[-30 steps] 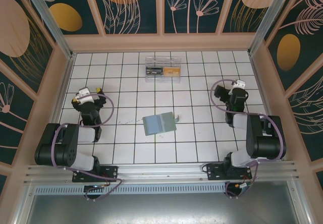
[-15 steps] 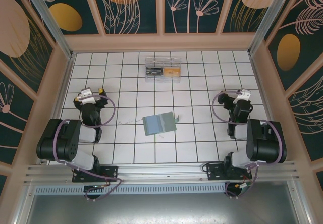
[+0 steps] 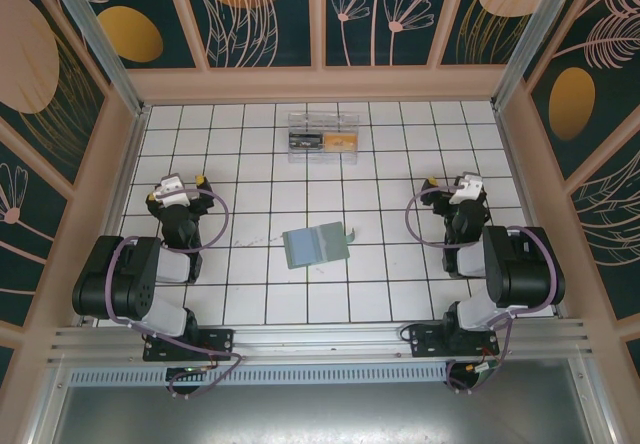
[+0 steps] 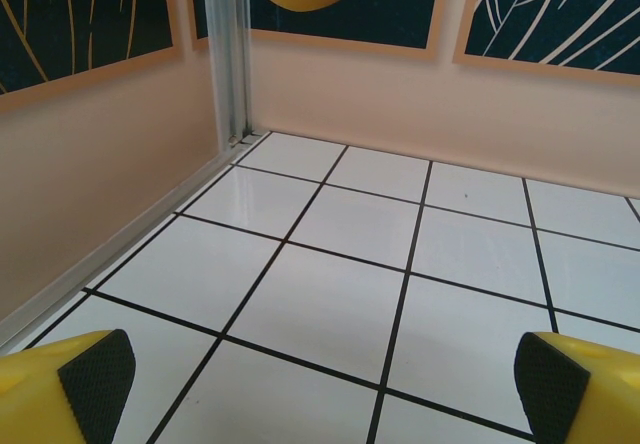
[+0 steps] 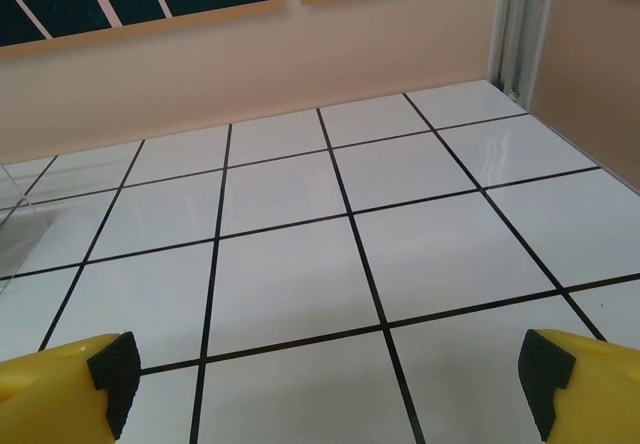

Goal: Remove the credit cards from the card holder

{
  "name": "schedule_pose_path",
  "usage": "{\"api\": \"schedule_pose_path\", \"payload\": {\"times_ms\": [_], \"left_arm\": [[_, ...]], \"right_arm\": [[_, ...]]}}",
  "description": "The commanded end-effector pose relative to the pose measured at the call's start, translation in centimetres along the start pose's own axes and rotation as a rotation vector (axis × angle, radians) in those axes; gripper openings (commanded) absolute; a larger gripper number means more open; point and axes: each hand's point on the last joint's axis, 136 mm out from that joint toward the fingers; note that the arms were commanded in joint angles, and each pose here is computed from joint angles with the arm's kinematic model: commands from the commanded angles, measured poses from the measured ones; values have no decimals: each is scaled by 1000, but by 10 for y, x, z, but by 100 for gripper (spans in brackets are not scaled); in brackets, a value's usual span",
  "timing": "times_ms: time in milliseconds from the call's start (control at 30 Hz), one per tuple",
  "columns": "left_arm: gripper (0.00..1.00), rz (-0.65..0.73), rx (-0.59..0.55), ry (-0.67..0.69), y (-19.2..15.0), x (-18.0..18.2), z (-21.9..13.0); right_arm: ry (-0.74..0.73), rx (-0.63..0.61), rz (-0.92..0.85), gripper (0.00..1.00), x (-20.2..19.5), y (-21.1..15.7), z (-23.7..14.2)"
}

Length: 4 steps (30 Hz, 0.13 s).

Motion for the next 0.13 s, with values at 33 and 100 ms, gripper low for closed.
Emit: {"api": "schedule_pose_path", "payload": {"times_ms": [33,100], "left_arm": [[99,4,-31,-15,7,-2,0],[99,4,-36,-16,9,-2,0]], "right_arm": [[8,-24,-9,99,2,7,2],[8,-23,-8,99,2,7,3]]}}
Point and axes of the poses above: each hand's point on the last joint's axis, 136 mm out from that joint toward the fingers, its own z axis out along the fingers, its own x axis along the line the jaws close on, y = z × x, and after that the axes turned 1 degree about z, right-handed
